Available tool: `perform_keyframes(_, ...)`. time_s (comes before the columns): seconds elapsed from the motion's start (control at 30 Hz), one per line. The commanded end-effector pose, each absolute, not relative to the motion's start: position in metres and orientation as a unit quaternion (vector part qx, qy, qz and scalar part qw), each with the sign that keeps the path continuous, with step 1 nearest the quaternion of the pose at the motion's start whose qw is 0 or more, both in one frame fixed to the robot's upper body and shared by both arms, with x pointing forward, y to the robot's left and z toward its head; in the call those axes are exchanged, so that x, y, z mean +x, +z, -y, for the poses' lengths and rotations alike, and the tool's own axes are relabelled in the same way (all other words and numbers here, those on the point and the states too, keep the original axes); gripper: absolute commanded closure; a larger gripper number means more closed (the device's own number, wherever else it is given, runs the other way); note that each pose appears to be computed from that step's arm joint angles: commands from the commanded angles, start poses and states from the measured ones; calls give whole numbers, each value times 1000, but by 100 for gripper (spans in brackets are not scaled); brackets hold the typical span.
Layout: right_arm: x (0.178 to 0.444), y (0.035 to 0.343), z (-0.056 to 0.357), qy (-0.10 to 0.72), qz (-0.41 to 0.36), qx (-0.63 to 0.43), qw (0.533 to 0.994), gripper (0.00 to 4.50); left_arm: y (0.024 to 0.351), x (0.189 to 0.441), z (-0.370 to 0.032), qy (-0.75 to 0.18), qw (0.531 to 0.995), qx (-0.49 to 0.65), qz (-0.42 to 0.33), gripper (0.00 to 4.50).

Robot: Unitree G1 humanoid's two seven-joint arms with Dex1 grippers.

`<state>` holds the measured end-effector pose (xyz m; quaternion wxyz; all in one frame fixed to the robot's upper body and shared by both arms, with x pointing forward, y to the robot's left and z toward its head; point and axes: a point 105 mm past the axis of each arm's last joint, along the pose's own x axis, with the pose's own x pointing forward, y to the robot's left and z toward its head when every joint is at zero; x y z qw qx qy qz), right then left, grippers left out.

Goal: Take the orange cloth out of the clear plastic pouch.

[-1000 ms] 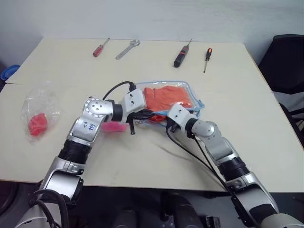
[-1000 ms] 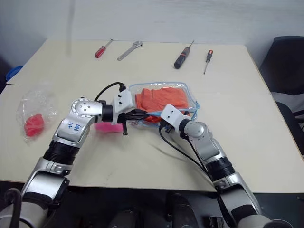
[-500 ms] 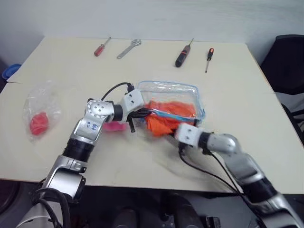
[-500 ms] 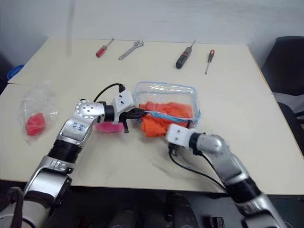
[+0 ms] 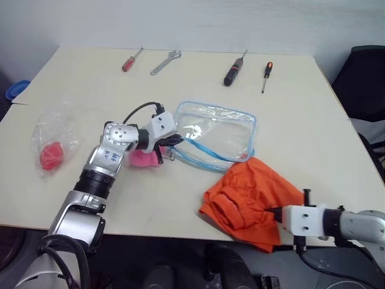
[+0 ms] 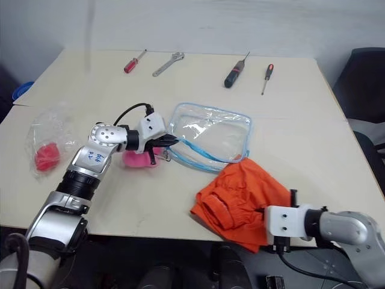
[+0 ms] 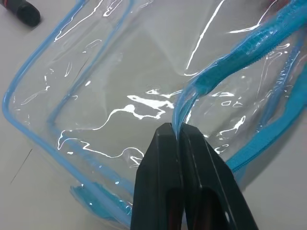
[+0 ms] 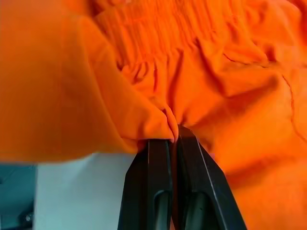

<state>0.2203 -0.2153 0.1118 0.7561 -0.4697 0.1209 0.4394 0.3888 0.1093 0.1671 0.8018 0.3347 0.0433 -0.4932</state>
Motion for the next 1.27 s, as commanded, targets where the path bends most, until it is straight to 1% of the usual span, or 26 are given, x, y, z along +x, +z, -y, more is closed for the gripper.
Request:
perform_keyframes(0.03, 238, 127, 254, 336, -115, -481, 802, 448, 171, 379, -111, -503, 784, 361, -34, 450)
perform_keyframes(0.13, 255, 131, 277, 269, -106, -468, 835, 448, 168, 370, -111, -519, 776, 356, -40, 450)
perform_keyframes(0.17, 270, 138, 282, 229, -86, -428, 870, 448, 165, 361, -108, -536, 769, 345, -43, 450)
perform_keyframes(0.2, 280, 142, 284, 205, -73, -395, 892, 448, 163, 355, -105, -548, 764, 337, -45, 450)
perform_keyframes(0.33, 316, 151, 279, 147, -33, -263, 953, 448, 150, 339, -100, -563, 756, 328, -64, 450)
perform_keyframes(0.43, 340, 149, 274, 114, -35, -195, 974, 448, 143, 337, -98, -550, 769, 317, -78, 450)
perform_keyframes(0.5, 343, 139, 267, 129, -56, -204, 969, 448, 141, 335, -97, -546, 777, 300, -87, 450)
perform_keyframes(0.57, 339, 136, 263, 147, -69, -195, 967, 397, 143, 332, -96, -547, 782, 283, -90, 403)
perform_keyframes(0.63, 325, 142, 262, 177, -74, -182, 964, 344, 150, 328, -100, -547, 789, 266, -86, 354)
perform_keyframes(0.7, 313, 148, 264, 198, -77, -186, 959, 278, 158, 327, -106, -540, 800, 247, -83, 296)
perform_keyframes(0.73, 305, 153, 266, 207, -82, -190, 956, 237, 164, 326, -110, -538, 806, 234, -81, 259)
perform_keyframes(0.83, 276, 171, 274, 245, -98, -194, 945, 135, 189, 319, -129, -538, 821, 179, -66, 166)
perform_keyframes(0.9, 252, 182, 281, 274, -114, -172, 940, 66, 205, 310, -149, -536, 828, 151, -58, 105)
perform_keyframes(0.93, 243, 185, 283, 283, -121, -162, 937, 32, 210, 307, -157, -534, 831, 145, -58, 73)
perform_keyframes(0.97, 231, 186, 289, 292, -139, -150, 934, 1, 209, 301, -172, -532, 829, 154, -73, 43)
perform_keyframes(1.0, 218, 185, 295, 300, -158, -144, 930, 0, 207, 294, -186, -529, 825, 181, -83, 16)
perform_keyframes(1.07, 196, 181, 308, 309, -192, -147, 920, 0, 198, 281, -218, -512, 818, 231, -126, 16)
perform_keyframes(1.13, 182, 178, 320, 304, -215, -144, 917, 0, 189, 271, -245, -498, 811, 262, -161, 16)
perform_keyframes(1.2, 179, 182, 331, 286, -212, -136, 925, 0, 189, 266, -264, -481, 818, 260, -178, 16)
perform_keyframes(1.27, 183, 187, 336, 272, -190, -131, 934, 0, 192, 267, -273, -468, 828, 263, -163, 16)
